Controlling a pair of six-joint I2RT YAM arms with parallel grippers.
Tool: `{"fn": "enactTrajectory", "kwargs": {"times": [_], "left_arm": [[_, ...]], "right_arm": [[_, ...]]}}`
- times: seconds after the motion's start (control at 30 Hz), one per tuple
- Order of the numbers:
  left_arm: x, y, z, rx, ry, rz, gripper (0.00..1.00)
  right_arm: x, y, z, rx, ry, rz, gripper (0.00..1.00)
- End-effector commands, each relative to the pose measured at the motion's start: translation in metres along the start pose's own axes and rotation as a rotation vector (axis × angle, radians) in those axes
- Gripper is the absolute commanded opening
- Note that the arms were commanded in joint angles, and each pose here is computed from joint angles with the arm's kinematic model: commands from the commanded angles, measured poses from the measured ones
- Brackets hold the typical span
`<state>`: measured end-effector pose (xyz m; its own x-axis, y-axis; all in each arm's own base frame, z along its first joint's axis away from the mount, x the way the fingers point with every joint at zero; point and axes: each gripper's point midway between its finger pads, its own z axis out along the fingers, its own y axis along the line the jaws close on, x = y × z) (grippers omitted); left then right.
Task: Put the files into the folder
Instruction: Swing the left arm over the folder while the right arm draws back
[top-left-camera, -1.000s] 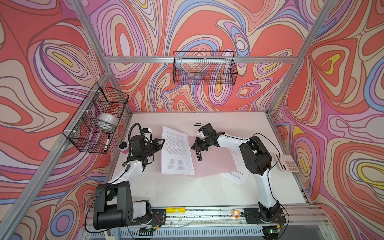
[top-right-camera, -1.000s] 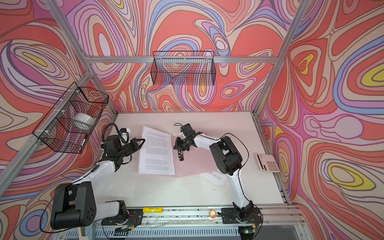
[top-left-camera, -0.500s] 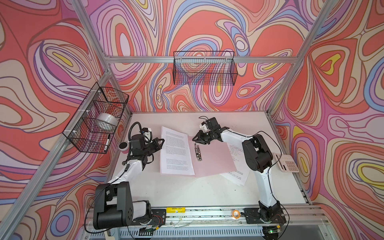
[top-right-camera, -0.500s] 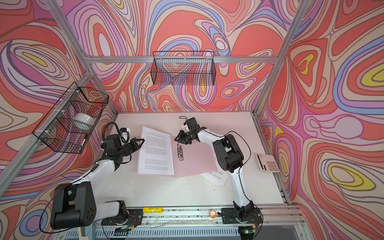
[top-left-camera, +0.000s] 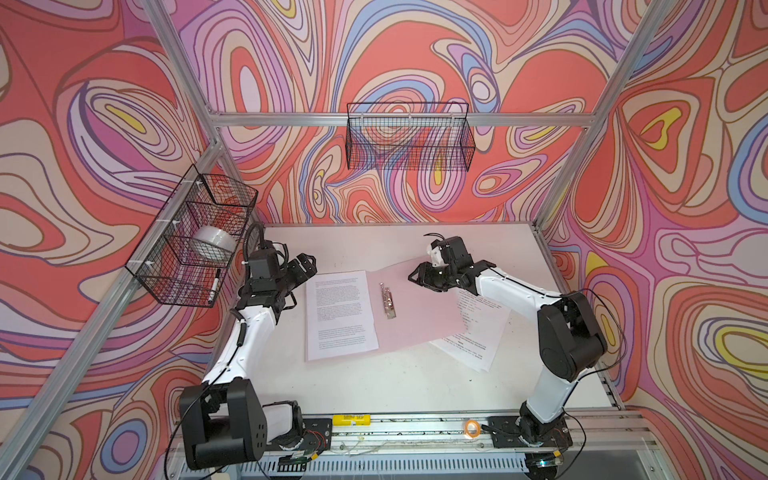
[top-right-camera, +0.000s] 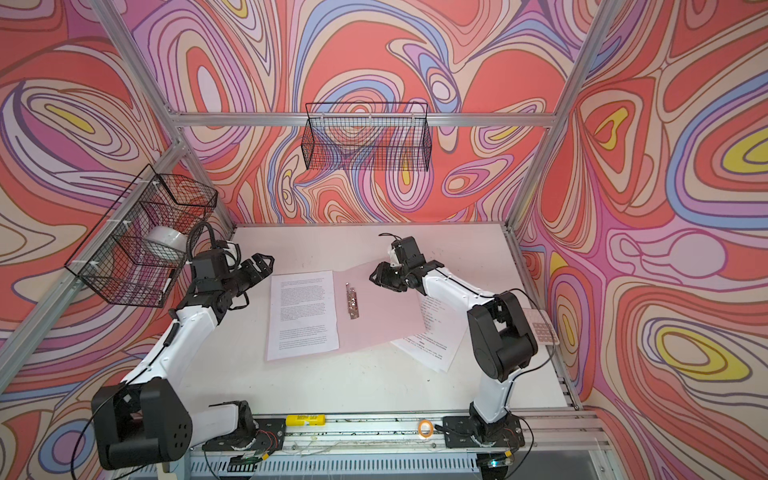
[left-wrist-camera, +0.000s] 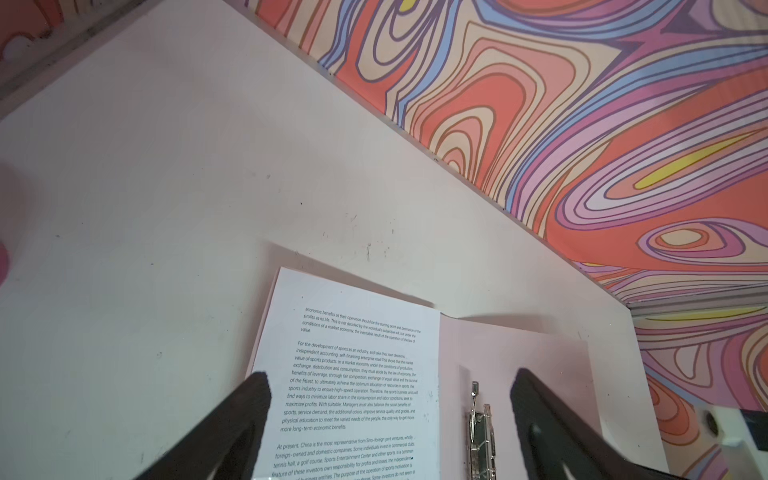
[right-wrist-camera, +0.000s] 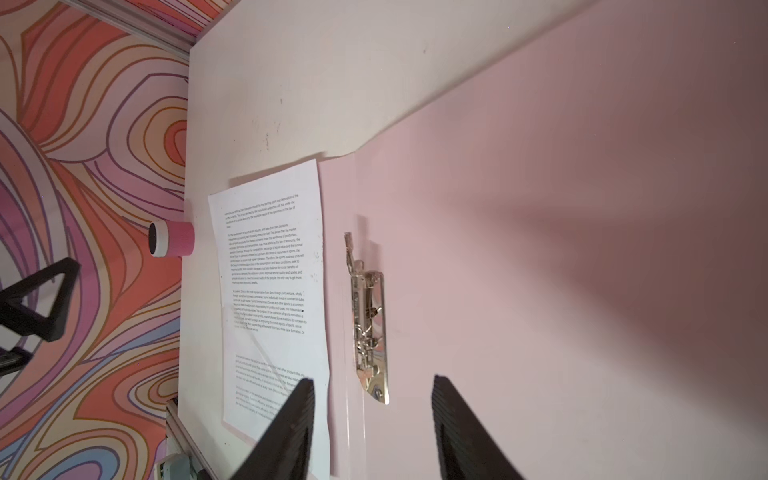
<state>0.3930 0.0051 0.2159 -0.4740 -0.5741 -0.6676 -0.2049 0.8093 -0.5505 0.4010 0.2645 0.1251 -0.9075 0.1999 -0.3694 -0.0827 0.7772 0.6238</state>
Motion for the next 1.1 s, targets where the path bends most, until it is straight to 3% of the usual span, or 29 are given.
{"fn": "enactTrajectory", "kwargs": {"times": [0.0,0.17,0.27,0.47,0.67,0.9,1.07], "left_arm": [[-0.013,-0.042,-0.026,0.052,-0.054,0.066,0.91],[0.005,-0.114,-0.022,0.241,0.002,0.16,0.91],[0.025,-0.155,-0.001,0.311,0.064,0.221,0.92],[0.085,-0.244,0.065,0.501,0.248,0.316,0.92],[0.153,-0.316,0.13,0.712,0.412,0.351,0.88],[0.214,-0.365,0.167,0.878,0.557,0.355,0.88],[0.248,-0.37,0.188,0.882,0.614,0.381,0.88]], "right_arm": [[0.012,-0.021,0.006,0.061,0.007,0.006,0.48],[0.021,-0.029,0.005,0.085,0.025,0.015,0.49],[0.018,-0.016,-0.018,0.05,-0.017,0.011,0.49],[0.014,-0.015,-0.084,0.119,-0.166,0.01,0.49],[0.021,-0.022,-0.129,0.162,-0.235,0.028,0.49],[0.03,-0.021,-0.151,0.132,-0.241,0.049,0.49],[0.032,-0.021,-0.156,0.129,-0.238,0.051,0.49]]}}
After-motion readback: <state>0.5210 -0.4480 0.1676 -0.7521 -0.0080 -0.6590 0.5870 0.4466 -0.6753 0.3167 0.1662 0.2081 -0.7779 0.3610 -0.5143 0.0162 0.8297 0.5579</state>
